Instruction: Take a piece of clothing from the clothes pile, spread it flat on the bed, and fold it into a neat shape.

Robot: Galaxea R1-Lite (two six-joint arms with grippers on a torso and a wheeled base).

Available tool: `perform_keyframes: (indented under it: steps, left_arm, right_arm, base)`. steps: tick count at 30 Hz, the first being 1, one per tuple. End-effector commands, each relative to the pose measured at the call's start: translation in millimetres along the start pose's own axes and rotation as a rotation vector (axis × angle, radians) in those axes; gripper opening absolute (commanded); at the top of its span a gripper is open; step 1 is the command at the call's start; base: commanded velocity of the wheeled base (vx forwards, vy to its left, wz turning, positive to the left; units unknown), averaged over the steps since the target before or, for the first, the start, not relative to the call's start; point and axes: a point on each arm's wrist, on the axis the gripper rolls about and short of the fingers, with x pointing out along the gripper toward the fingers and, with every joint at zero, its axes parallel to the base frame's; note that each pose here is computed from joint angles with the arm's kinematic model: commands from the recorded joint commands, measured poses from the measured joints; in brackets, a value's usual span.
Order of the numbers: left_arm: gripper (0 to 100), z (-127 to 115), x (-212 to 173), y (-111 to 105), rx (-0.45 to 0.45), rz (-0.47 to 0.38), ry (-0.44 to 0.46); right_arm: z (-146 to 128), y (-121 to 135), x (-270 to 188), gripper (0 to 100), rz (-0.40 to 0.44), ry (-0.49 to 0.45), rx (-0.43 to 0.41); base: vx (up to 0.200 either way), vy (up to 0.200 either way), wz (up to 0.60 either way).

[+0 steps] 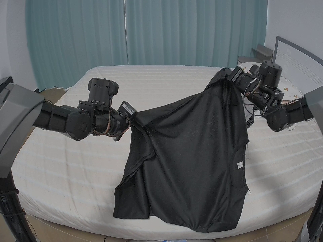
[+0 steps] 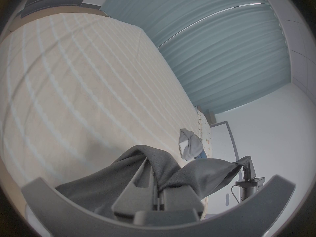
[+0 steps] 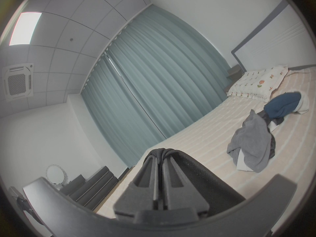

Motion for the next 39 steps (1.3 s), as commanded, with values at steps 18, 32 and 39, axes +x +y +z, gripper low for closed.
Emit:
perform_keyframes:
  steps: [18, 32, 39]
  left_arm:
    - [100, -10, 92, 70, -0.034, 0.173, 0.06]
    - [100, 40, 72, 94, -0.155, 0.186, 0.082]
    - [100, 18, 73, 97, -0.138, 0.2, 0.172]
  right_arm:
    - [-135, -101, 38, 100, -0.177, 0.192, 0.011]
    - [-104, -129, -3, 100, -0.318, 0.209, 0.242]
    - [-118, -128, -36, 100, -0.402, 0.275, 0.38]
  base:
    - [0.0, 0.0, 0.0]
    - [0.0, 0.0, 0.0]
    - [0.0, 0.0, 0.0]
